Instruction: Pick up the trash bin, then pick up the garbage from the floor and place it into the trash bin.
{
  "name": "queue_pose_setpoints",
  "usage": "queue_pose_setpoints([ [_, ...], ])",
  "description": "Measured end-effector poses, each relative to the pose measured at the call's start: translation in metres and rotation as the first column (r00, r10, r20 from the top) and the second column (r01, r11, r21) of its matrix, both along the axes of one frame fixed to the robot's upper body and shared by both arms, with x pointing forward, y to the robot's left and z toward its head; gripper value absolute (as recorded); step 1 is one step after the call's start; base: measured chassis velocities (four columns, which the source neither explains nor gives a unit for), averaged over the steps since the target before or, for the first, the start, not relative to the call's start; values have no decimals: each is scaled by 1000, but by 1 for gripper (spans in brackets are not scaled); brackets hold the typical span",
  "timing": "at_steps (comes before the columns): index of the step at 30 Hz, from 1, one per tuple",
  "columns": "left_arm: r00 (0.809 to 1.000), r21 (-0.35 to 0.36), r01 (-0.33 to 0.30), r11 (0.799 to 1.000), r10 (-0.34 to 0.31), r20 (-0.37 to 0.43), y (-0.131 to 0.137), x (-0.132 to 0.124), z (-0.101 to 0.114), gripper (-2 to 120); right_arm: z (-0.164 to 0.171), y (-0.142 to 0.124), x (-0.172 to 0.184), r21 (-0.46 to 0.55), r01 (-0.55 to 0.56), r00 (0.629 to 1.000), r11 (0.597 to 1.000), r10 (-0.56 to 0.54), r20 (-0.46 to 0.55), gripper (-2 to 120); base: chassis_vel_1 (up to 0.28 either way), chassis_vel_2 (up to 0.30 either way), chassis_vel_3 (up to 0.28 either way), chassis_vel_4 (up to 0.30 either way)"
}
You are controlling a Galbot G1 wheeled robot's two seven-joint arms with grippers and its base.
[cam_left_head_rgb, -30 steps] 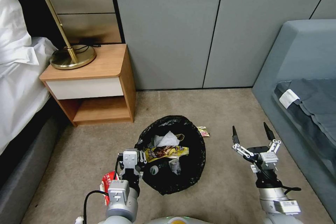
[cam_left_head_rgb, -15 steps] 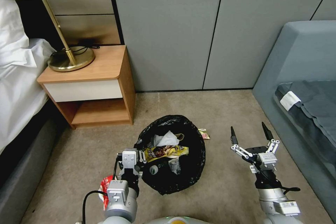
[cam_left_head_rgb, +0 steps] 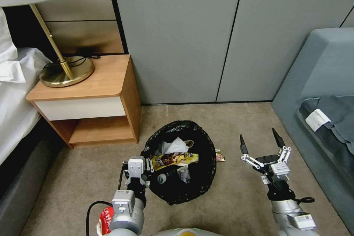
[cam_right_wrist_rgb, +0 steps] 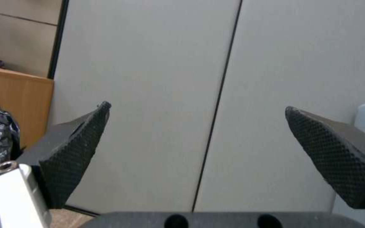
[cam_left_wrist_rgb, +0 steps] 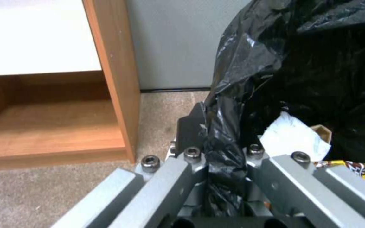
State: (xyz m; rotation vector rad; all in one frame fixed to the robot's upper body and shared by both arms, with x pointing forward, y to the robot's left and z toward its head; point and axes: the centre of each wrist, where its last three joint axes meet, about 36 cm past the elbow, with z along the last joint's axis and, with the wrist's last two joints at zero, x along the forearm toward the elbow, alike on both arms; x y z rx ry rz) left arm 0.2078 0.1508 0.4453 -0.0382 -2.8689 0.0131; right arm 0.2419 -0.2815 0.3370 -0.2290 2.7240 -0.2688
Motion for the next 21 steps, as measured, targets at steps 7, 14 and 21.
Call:
queue_pose_setpoints([
  [7, 1000, 6, -7, 1000, 7, 7, 5, 0, 3, 0, 1, -18, 19, -76, -48, 999, 996, 48, -4, 100, 0, 0, 0, 0],
  [14, 1000, 17, -21, 1000, 21, 17, 11, 4, 4, 0, -16, -43, 53, -189, -182, 979, 965, 160, -126, 100, 0, 0, 0, 0],
  [21, 999, 22, -37, 999, 37, 16, 16, 7, 2, 0, -32, -58, 89, -292, -401, 895, 868, 302, -329, 100, 0, 0, 0, 0],
])
